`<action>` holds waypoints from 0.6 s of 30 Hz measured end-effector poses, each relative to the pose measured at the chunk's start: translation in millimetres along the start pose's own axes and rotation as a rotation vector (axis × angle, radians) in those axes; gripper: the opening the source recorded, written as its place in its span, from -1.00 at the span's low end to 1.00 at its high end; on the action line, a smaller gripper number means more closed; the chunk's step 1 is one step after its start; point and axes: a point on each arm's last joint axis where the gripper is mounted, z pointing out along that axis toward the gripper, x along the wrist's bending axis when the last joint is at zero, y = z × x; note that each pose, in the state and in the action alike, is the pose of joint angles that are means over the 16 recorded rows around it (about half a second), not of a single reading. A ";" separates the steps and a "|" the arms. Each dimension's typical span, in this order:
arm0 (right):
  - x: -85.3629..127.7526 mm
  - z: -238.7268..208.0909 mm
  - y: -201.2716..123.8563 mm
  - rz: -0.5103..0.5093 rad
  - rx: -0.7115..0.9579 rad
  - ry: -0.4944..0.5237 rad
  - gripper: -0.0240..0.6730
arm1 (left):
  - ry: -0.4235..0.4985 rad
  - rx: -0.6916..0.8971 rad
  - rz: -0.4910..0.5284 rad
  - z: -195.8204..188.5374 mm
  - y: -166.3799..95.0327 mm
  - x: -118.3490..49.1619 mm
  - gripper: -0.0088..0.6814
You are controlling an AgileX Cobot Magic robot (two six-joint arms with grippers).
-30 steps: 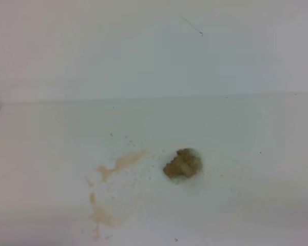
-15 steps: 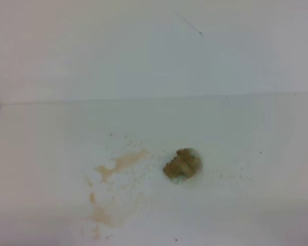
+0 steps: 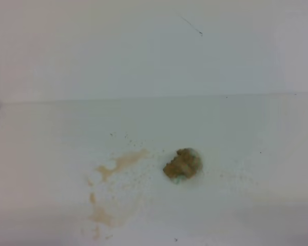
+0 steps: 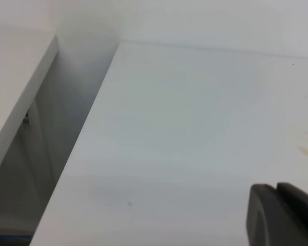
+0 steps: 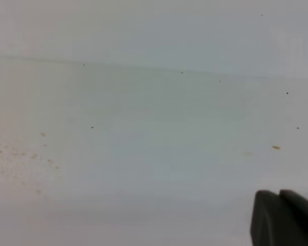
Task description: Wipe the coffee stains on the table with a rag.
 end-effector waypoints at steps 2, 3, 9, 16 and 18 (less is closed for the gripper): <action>0.0 0.0 0.0 0.000 0.000 0.000 -0.93 | 0.000 0.000 0.000 0.0 0.0 0.0 -0.97; 0.0 0.1 0.0 0.000 0.001 0.000 -0.93 | 0.000 0.000 0.000 0.0 0.0 0.0 -0.97; 0.0 0.2 -0.1 0.000 0.002 0.000 -0.93 | 0.000 0.001 0.000 0.0 -0.1 0.0 -0.97; 0.0 0.2 -0.1 0.000 0.002 0.000 -0.93 | 0.000 0.001 0.000 0.0 -0.1 0.0 -0.97; 0.0 0.2 -0.1 0.000 0.002 0.000 -0.93 | 0.000 0.001 0.000 0.0 -0.1 0.0 -0.97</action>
